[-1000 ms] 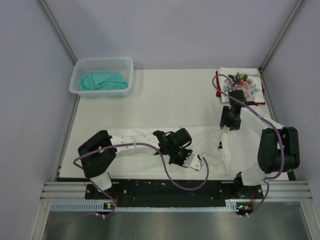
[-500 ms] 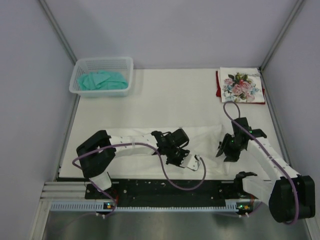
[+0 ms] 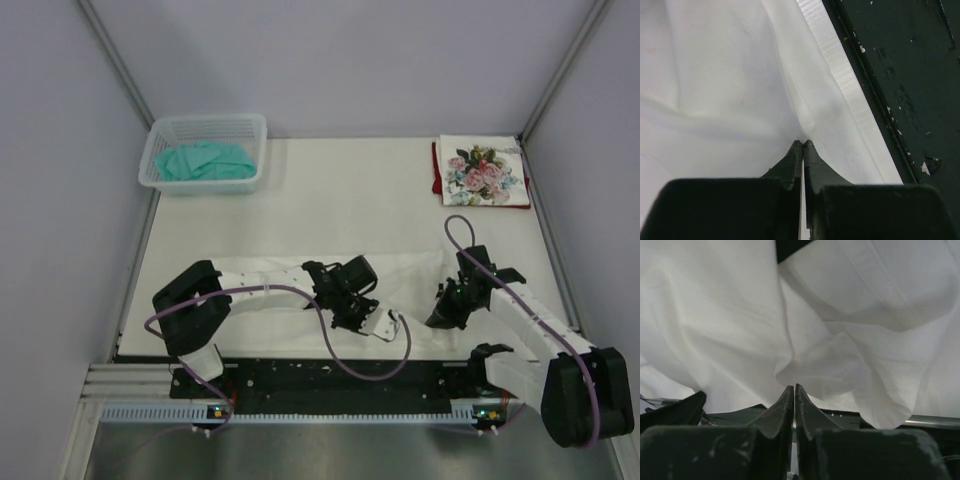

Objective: Fold and stack the t-shirts
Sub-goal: Fold the other side of the tshirt into a rectangle

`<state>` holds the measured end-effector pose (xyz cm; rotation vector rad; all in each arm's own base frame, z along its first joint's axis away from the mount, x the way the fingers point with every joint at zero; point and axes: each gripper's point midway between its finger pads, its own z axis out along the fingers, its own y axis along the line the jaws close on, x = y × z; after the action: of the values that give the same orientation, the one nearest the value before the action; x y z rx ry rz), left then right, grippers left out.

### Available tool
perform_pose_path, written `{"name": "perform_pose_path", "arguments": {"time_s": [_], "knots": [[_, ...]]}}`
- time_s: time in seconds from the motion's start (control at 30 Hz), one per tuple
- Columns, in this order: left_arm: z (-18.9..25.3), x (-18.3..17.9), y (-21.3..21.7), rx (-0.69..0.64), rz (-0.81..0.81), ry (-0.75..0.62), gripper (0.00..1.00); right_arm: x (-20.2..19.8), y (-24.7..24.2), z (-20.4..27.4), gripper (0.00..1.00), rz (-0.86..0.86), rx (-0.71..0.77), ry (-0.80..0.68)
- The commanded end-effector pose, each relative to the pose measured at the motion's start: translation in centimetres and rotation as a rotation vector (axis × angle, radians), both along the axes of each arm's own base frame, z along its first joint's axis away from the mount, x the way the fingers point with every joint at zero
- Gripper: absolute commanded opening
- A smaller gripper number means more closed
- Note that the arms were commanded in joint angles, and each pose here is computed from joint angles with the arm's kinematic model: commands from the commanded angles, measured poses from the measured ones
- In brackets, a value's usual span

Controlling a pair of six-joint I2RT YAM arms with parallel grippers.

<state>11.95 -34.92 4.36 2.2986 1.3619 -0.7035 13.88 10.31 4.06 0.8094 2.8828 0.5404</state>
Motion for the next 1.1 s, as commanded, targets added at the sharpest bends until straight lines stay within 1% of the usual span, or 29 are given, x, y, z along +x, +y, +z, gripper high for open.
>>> {"name": "perform_pose_path", "arguments": {"time_s": [0.0,0.07,0.2,0.37,0.47,0.53,0.7,0.8,0.93,1.0,1.03,1.07], "knots": [[2.9,0.7,-0.3,-0.068,-0.016,-0.002,0.00,-1.8,2.4,-0.5,0.00,0.022,0.146,0.079],[3.2,0.7,0.1,-0.067,-0.033,0.007,0.00,-2.8,1.7,0.4,0.00,0.046,0.110,0.098],[3.1,0.8,0.6,-0.064,-0.045,0.015,0.00,-3.6,-0.4,1.4,0.00,0.068,-0.013,0.080],[3.1,0.1,0.2,-0.067,-0.063,0.069,0.00,-4.3,-0.9,0.3,0.00,0.091,-0.038,0.129],[3.1,-0.7,0.3,-0.076,-0.087,0.105,0.00,-3.8,-0.9,0.7,0.00,0.081,-0.040,0.100],[2.8,-0.6,0.4,-0.065,-0.083,0.102,0.00,-3.6,-0.6,1.0,0.00,0.062,-0.022,0.084],[2.3,0.0,0.5,-0.046,-0.069,0.084,0.00,-3.5,0.8,2.2,0.30,0.030,0.067,0.047],[2.4,0.0,0.2,-0.053,-0.069,0.083,0.00,-3.1,1.6,2.6,0.41,0.040,0.096,0.009],[2.5,0.0,0.2,-0.052,-0.067,0.085,0.00,-3.5,3.8,1.6,0.45,0.091,0.144,0.026],[2.3,0.0,0.3,-0.046,-0.064,0.086,0.00,-3.6,4.1,0.8,0.45,0.109,0.133,0.039],[2.3,0.0,0.3,-0.045,-0.064,0.085,0.00,-3.8,4.0,0.4,0.44,0.110,0.123,0.053],[2.2,0.0,0.4,-0.043,-0.063,0.084,0.00,-3.7,3.9,0.1,0.38,0.109,0.114,0.056]]}}
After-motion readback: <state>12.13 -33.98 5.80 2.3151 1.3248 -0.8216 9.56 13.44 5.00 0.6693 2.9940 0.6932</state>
